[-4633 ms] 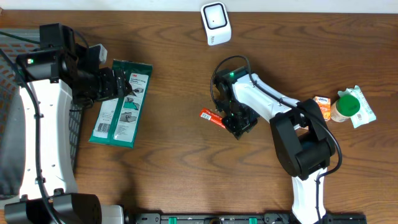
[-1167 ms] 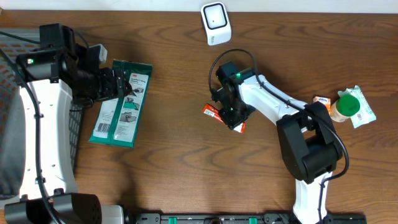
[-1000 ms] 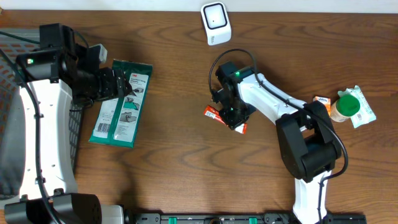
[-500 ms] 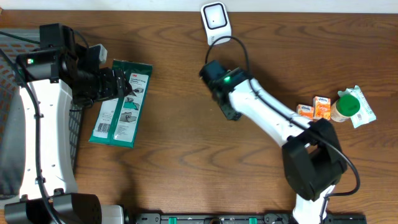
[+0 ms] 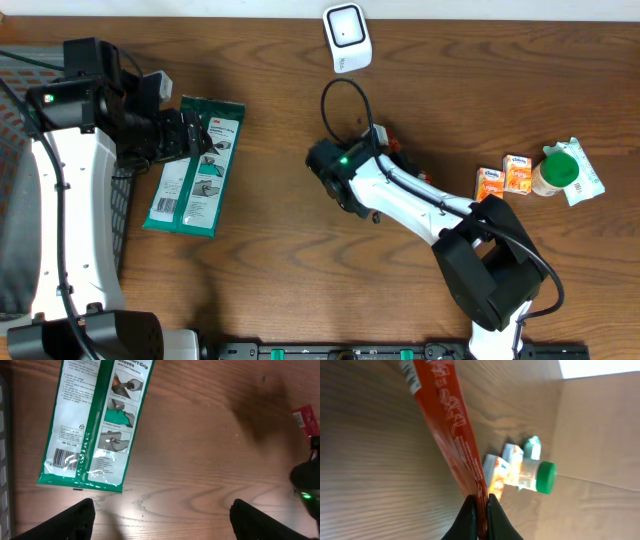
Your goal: Scan the item barcode
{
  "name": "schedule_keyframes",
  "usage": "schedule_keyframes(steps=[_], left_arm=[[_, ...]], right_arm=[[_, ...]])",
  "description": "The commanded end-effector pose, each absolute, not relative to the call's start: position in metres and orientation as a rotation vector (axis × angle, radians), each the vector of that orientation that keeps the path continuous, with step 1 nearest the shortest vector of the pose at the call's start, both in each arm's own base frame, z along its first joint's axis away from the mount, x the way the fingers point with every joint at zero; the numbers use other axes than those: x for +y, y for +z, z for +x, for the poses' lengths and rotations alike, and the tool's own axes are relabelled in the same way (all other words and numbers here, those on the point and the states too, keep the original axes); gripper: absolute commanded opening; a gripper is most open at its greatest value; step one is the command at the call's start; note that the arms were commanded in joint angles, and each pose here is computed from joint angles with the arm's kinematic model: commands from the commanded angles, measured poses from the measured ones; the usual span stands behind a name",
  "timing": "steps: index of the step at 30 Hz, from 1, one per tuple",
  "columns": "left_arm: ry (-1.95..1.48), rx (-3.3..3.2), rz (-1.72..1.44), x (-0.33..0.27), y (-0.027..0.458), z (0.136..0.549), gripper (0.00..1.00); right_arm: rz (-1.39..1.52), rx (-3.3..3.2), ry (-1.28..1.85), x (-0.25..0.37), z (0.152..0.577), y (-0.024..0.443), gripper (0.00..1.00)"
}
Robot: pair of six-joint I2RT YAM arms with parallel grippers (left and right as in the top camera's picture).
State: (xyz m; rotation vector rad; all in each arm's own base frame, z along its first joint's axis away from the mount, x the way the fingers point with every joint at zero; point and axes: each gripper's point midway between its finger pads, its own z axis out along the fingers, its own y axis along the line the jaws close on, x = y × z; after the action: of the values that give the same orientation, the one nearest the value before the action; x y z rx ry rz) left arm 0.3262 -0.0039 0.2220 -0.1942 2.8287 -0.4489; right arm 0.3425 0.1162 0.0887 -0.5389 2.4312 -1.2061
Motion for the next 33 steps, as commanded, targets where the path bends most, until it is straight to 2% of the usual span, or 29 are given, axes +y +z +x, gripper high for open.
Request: schedule_keyframes(steps=[1,12,23,33], left_arm=[[-0.455,2.819,-0.198,-0.005,0.226,0.324,0.87],[-0.455,2.819,-0.198,-0.005,0.226,0.324,0.87],[-0.455,2.819,-0.198,-0.005,0.226,0.324,0.87],[-0.455,2.819,-0.198,-0.005,0.226,0.324,0.87]], right_arm=[[-0.5,2.331,-1.313,0.102,0.343,0.091,0.01],[-0.57,2.463,-1.225,0.102,0.318,0.05,0.01],[-0.719,2.425,-1.313,0.098,0.318,0.054,0.01],[-0.642,2.526,-1.368,0.06,0.322,0.053,0.01]])
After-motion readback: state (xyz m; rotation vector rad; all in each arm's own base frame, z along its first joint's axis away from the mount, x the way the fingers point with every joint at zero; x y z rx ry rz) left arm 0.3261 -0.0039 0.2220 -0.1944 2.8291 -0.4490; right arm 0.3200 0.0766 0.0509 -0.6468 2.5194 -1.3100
